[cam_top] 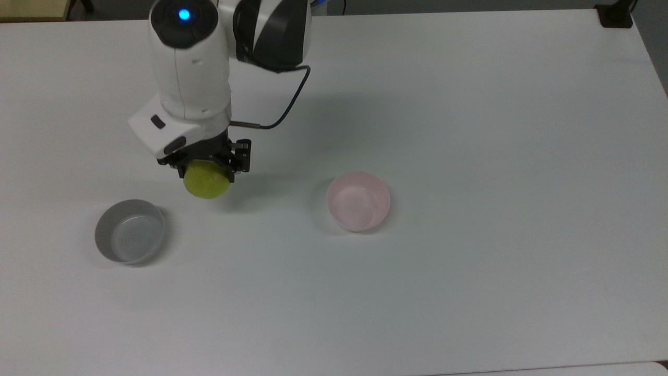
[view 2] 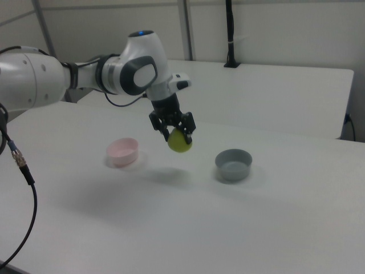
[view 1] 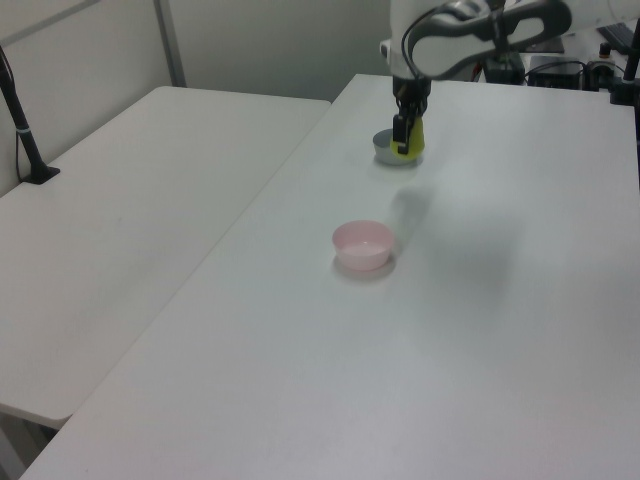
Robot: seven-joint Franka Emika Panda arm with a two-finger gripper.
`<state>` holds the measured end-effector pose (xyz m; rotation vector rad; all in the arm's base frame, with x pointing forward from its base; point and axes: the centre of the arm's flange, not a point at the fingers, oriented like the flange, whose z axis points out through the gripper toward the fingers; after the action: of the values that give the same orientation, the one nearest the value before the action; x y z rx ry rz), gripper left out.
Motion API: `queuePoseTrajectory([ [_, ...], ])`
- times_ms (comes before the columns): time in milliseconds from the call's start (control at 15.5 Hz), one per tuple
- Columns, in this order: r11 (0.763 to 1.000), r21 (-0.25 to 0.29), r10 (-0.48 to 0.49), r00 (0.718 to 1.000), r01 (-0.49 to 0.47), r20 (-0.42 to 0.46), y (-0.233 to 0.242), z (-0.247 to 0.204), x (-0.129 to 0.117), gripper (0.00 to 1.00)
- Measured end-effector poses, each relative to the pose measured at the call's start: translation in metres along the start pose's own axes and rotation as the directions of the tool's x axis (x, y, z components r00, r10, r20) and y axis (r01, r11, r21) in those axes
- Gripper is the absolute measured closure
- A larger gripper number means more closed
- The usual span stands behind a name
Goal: Place the pear in the bowl
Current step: 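Lift the pear and carry it over the pink bowl, then lower the pear into the pink bowl and open the gripper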
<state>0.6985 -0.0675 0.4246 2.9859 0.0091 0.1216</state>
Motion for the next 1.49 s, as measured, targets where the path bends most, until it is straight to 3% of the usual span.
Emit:
queuePoseTrajectory([
  [194, 0.999, 0.029, -0.024, 0.999, 0.025, -0.031, -0.032, -0.019, 0.002, 0.17],
  [581, 0.996, 0.066, -0.055, 0.997, 0.058, -0.046, -0.169, -0.034, -0.002, 0.17],
  [904, 0.990, 0.087, -0.114, 0.993, 0.115, -0.024, -0.254, -0.021, -0.016, 0.17],
  [1163, 0.988, 0.073, -0.136, 0.991, 0.134, 0.016, -0.272, 0.011, -0.019, 0.18],
  [1486, 0.991, 0.060, -0.119, 0.993, 0.120, -0.016, -0.277, 0.036, -0.012, 0.18],
])
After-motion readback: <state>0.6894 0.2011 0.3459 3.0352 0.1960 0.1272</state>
